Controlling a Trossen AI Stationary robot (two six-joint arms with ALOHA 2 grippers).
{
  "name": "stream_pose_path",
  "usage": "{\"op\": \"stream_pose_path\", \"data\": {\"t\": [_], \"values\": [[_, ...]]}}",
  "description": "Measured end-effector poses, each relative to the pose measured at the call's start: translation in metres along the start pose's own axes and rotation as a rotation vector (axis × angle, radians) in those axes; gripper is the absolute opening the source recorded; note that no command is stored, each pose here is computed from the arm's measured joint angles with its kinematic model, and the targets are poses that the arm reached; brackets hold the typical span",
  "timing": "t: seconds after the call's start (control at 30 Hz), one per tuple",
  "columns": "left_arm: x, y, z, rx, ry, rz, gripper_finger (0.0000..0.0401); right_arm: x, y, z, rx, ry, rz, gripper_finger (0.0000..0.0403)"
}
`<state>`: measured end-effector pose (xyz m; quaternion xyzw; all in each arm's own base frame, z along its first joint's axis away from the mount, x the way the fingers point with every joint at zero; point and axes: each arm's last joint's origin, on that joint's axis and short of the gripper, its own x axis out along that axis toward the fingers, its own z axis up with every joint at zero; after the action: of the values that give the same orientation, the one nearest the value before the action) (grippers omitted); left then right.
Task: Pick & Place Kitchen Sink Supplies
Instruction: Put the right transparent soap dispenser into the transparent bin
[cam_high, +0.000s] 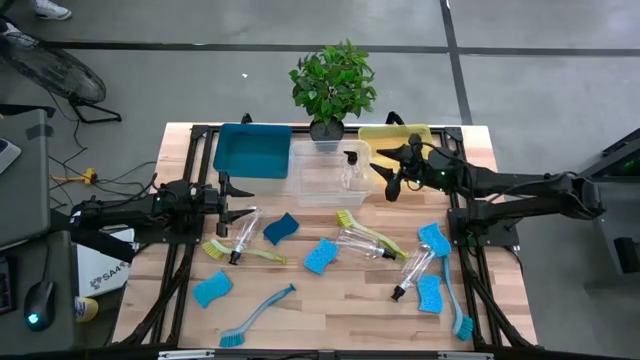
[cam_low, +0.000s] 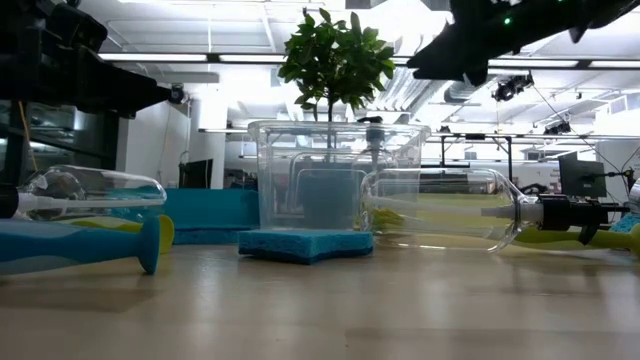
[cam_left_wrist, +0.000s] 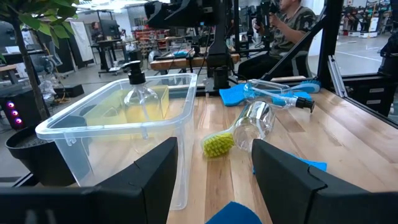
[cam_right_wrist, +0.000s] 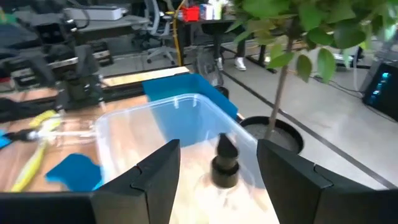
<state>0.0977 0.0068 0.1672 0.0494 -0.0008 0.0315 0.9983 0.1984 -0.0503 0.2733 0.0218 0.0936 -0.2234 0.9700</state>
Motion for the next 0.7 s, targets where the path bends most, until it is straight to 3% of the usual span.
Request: {"op": "stream_pose_path", "data": {"t": [0.17, 0.7], "values": [[0.0, 0.0, 0.0, 0.0, 0.0, 0.0, 0.0202, -0.009, 0.01, -0.004, -0.015, 0.072, 0.042, 0.0206], [0.0, 0.0, 0.0, 0.0, 0.0, 0.0, 0.0202, -0.035, 0.04, 0.021, -0.06, 0.347, 0.1, 0.0206]]}}
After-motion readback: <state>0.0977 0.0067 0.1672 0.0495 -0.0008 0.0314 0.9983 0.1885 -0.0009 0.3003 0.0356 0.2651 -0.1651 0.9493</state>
